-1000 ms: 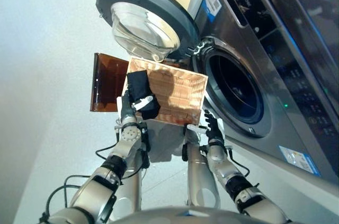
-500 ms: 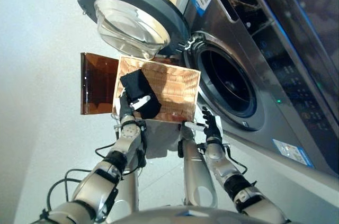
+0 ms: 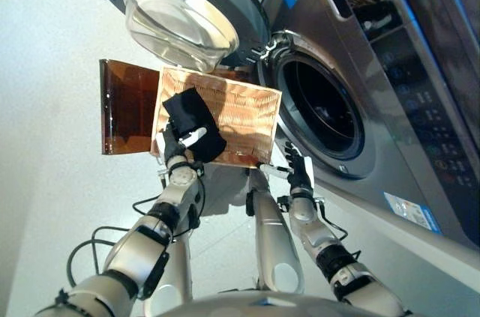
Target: Pick up the clothes and place them into the washing machine
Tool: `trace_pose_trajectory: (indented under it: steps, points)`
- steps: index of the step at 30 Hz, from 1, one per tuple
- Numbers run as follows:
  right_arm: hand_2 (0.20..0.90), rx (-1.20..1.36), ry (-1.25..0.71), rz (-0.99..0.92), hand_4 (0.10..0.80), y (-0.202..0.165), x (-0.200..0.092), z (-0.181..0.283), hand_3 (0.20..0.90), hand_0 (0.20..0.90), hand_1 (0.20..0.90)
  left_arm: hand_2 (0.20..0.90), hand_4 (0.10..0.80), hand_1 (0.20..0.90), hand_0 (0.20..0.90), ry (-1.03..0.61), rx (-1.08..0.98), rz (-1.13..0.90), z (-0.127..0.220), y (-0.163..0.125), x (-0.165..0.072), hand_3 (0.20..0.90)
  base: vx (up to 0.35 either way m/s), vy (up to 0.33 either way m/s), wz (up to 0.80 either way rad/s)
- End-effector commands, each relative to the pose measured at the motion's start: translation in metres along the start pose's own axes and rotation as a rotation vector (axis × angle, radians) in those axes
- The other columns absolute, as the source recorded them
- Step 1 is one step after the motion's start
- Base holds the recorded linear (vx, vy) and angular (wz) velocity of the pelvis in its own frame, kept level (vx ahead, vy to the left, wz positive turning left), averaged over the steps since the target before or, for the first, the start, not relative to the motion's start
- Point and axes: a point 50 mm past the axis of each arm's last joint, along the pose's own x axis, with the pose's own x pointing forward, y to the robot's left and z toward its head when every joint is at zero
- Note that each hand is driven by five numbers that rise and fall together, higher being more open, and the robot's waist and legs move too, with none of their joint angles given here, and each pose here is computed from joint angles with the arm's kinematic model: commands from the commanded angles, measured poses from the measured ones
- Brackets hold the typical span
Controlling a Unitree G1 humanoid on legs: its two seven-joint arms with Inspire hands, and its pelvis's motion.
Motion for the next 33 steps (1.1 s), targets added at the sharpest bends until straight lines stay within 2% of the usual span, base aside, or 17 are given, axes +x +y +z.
trace_pose_trajectory:
  steps: [1,30,31,32,33]
  points:
    - [0.9,0.036,-0.133,-0.054,0.8,-0.019,0.001,0.02,0.9,0.9,0.9,0.2,0.3,0.2,0.2,0.016,-0.056,-0.003,0.006,-0.012,-0.001,0.2,0.0,0.0,0.0]
    - [0.9,0.012,-0.126,-0.067,0.8,-0.031,-0.004,0.009,0.9,0.9,0.9,0.2,0.3,0.2,0.2,0.024,-0.066,0.012,0.0,-0.008,-0.003,0.2,0.0,0.0,0.0]
    - [0.9,0.013,-0.128,-0.066,0.8,-0.031,-0.004,0.01,0.9,0.9,0.9,0.238,0.327,0.238,0.238,0.023,-0.069,0.011,0.001,-0.008,-0.003,0.238,0.0,0.0,0.0]
    - [0.9,0.015,-0.128,-0.067,0.8,-0.031,-0.004,0.01,0.9,0.9,0.9,0.238,0.327,0.238,0.238,0.022,-0.071,0.01,0.001,-0.008,-0.003,0.238,0.0,0.0,0.0]
    - [0.9,0.015,-0.129,-0.066,0.8,-0.031,-0.004,0.01,0.9,0.9,0.9,0.615,0.596,0.615,0.615,0.023,-0.07,0.009,0.001,-0.008,-0.002,0.615,0.0,0.0,0.0]
